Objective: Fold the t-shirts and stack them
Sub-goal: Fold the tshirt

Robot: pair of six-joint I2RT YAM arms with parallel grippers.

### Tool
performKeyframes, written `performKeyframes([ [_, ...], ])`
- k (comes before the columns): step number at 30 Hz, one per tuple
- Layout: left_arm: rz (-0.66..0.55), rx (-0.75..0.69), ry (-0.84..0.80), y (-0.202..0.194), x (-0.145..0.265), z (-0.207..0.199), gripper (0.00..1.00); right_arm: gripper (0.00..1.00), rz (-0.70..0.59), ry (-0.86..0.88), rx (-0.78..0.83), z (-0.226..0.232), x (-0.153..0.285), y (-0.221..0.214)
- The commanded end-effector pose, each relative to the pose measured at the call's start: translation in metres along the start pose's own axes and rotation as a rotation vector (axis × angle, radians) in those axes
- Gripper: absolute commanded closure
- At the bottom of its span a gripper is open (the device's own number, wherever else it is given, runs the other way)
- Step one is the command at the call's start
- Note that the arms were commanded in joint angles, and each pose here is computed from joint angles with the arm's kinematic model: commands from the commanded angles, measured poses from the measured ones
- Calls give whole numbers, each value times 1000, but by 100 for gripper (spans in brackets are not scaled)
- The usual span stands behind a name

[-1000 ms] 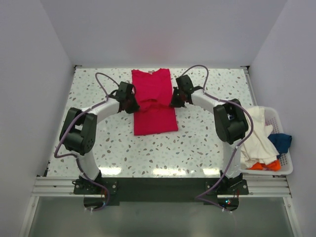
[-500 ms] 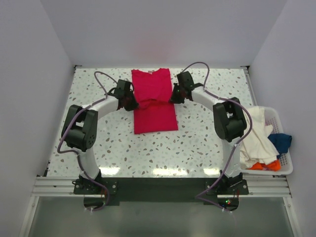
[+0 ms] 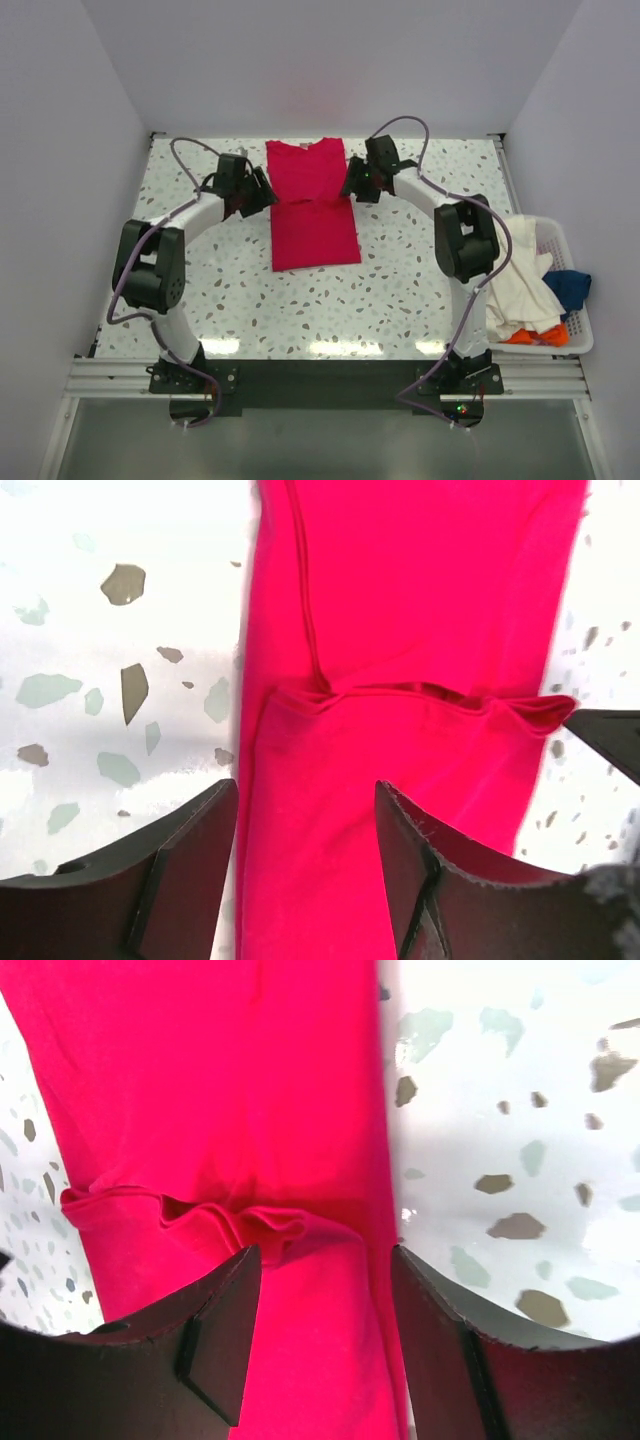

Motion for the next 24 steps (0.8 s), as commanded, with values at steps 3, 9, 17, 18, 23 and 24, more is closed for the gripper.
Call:
performKeyframes([
  [3,-89,-83,-137,12,31,-36,50,43,-95,13,105,24,50,15],
  [9,-5,-98,-168,-17,8,-53,76,48,-49,3,229,52,32,-25],
  [17,37,-113,-180,-12,-37,-51,89,55,-9,13,297,56,-5,-24],
  [18,28,-108,-181,-7,-41,-50,89,55,-12,11,297,53,-9,-21],
  [23,59,-58,-119,-6,-64,-19,92,57,20,-22,237,21,-35,-7],
  [24,62,-50,-108,-6,-65,-14,92,58,27,-27,219,15,-37,-5],
])
Point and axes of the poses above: each gripper's point midway between its finger pads, its own x axis back along the fingers, its own z axis along the line the jaws close on, y = z × x, the point moved 4 cm from there along x, back along the fingers, and after that the axes turned 4 degrees about -x, right-handed, at the moved point
